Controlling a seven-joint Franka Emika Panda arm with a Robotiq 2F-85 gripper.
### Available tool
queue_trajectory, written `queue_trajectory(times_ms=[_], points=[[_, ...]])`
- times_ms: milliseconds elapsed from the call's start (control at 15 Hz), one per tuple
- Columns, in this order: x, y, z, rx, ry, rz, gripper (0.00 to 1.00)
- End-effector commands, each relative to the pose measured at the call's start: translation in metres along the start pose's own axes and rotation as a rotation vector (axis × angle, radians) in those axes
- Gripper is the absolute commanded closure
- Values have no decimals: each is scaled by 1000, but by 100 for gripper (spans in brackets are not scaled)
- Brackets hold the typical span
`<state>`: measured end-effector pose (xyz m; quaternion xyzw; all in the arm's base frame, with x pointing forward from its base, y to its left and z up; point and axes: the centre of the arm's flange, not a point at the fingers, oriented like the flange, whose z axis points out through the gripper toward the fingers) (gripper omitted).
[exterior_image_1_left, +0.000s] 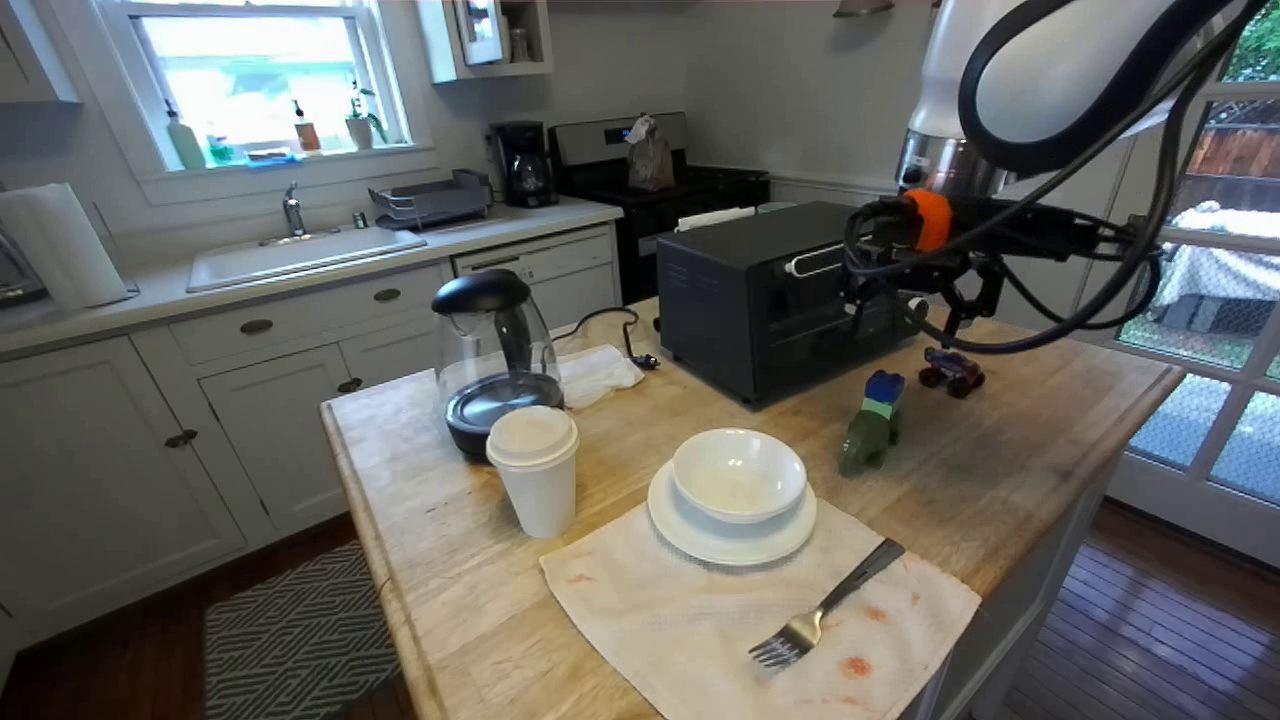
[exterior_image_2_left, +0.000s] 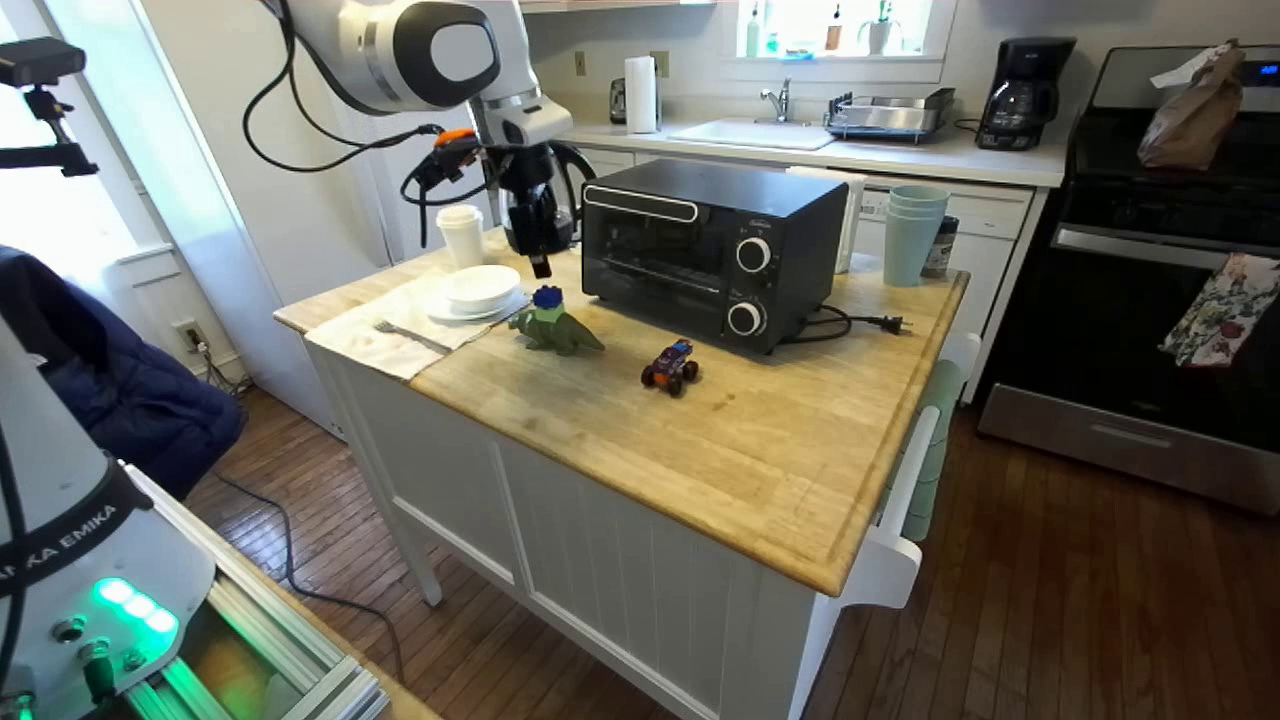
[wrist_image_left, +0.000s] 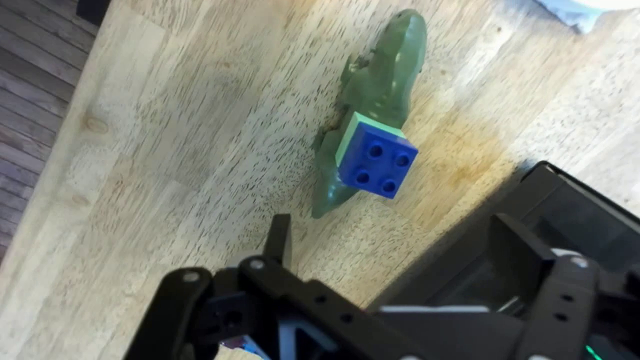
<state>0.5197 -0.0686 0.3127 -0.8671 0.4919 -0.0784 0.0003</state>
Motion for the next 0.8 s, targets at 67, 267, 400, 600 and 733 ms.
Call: queue_trajectory(times_ms=[67, 267, 400, 600, 733], points=[[1, 7, -26, -8, 23, -256, 0], [-1, 6, -34, -7, -3, -359, 0], [-2, 6, -31, -17, -22, -390, 0], [-3, 2, -24, -19, -6, -376, 0], [-3, 2, -24, -20, -7, -381, 0]])
